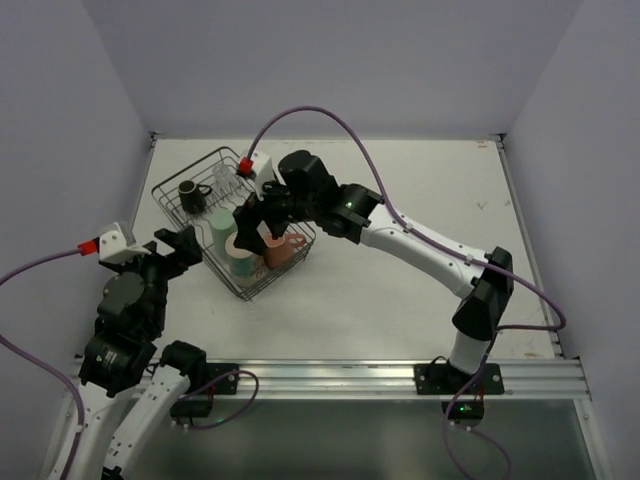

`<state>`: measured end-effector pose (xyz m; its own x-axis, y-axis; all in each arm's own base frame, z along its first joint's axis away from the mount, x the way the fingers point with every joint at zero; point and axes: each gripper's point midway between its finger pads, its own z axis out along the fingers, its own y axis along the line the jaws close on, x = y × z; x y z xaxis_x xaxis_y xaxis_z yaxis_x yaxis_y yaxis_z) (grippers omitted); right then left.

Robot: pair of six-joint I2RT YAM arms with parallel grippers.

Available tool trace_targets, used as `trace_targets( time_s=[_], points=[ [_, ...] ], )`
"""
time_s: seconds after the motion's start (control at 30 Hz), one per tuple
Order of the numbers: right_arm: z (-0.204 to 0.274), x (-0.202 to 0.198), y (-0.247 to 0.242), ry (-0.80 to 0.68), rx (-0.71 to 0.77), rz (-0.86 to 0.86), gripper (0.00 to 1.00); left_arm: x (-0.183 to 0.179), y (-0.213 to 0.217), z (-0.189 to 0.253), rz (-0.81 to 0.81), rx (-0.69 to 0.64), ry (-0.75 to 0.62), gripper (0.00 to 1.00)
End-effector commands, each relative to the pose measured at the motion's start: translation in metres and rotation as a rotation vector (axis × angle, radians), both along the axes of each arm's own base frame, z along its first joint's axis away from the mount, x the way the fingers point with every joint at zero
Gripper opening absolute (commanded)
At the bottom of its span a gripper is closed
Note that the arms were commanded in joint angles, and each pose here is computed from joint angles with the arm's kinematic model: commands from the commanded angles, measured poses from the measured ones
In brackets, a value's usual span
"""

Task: Unload the cups from the dish rack

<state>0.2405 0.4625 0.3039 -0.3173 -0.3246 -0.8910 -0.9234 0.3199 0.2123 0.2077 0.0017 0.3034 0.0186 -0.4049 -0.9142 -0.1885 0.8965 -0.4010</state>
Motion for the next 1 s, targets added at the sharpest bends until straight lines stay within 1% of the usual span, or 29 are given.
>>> trace_targets(
  time_s=[0.0, 0.03, 0.07, 0.1, 0.13, 0.17, 0.2, 0.23, 0.27, 0.3, 0.33, 0.37, 0.43, 0.47, 0.5, 0.67, 0.97],
  points=[
    [0.000, 0.009, -0.023, -0.063, -0.042, -0.099, 0.99, 0.009, -0.028, 0.004, -0.138, -0.029, -0.019, 1.00],
    [0.009, 0.012, -0.027, -0.092, -0.002, -0.126, 0.99, 0.013, -0.038, -0.001, -0.184, -0.031, 0.008, 1.00],
    [-0.009, 0.010, -0.038, -0.082, -0.026, -0.152, 0.99, 0.015, -0.048, -0.005, -0.232, -0.029, 0.035, 1.00],
    [0.020, 0.010, -0.055, -0.136, 0.037, -0.203, 0.99, 0.012, -0.063, -0.009, -0.316, -0.031, 0.085, 1.00],
    [0.022, 0.010, -0.066, -0.143, 0.043, -0.225, 0.99, 0.019, -0.074, -0.024, -0.356, -0.021, 0.173, 1.00],
    [0.006, 0.011, -0.080, -0.119, 0.020, -0.256, 0.99, 0.020, -0.082, -0.031, -0.397, -0.019, 0.225, 1.00],
    [0.010, 0.011, -0.090, -0.120, 0.036, -0.276, 0.99, 0.016, -0.095, -0.037, -0.470, -0.025, 0.280, 1.00],
    [0.022, 0.007, -0.105, -0.127, 0.069, -0.292, 0.99, 0.020, -0.102, -0.049, -0.494, -0.022, 0.347, 1.00],
    [0.008, 0.009, -0.117, -0.095, 0.054, -0.324, 0.99, 0.021, -0.106, -0.055, -0.512, -0.024, 0.375, 1.00],
    [0.007, 0.009, -0.124, -0.087, 0.062, -0.342, 0.99, 0.023, -0.113, -0.063, -0.542, -0.029, 0.412, 1.00],
    [0.011, 0.006, -0.133, -0.090, 0.082, -0.355, 0.99, 0.025, -0.115, -0.068, -0.546, -0.029, 0.432, 1.00],
    [-0.003, 0.007, -0.141, -0.063, 0.068, -0.378, 0.99, 0.027, -0.117, -0.074, -0.555, -0.027, 0.456, 1.00],
    [-0.002, 0.003, -0.150, -0.048, 0.095, -0.397, 0.99, 0.032, -0.121, -0.091, -0.567, -0.016, 0.527, 1.00],
    [-0.014, 0.004, -0.156, -0.033, 0.082, -0.408, 0.99, 0.034, -0.121, -0.097, -0.562, -0.009, 0.548, 1.00],
    [-0.015, 0.004, -0.158, -0.031, 0.094, -0.410, 0.99, 0.039, -0.118, -0.106, -0.536, 0.008, 0.578, 1.00],
    [-0.030, -0.005, -0.167, -0.007, 0.107, -0.403, 0.99, 0.049, -0.110, -0.119, -0.482, 0.047, 0.613, 1.00],
    [-0.038, -0.008, -0.160, 0.014, 0.127, -0.373, 0.99, 0.063, -0.106, -0.139, -0.438, 0.130, 0.676, 1.00]
  ],
)
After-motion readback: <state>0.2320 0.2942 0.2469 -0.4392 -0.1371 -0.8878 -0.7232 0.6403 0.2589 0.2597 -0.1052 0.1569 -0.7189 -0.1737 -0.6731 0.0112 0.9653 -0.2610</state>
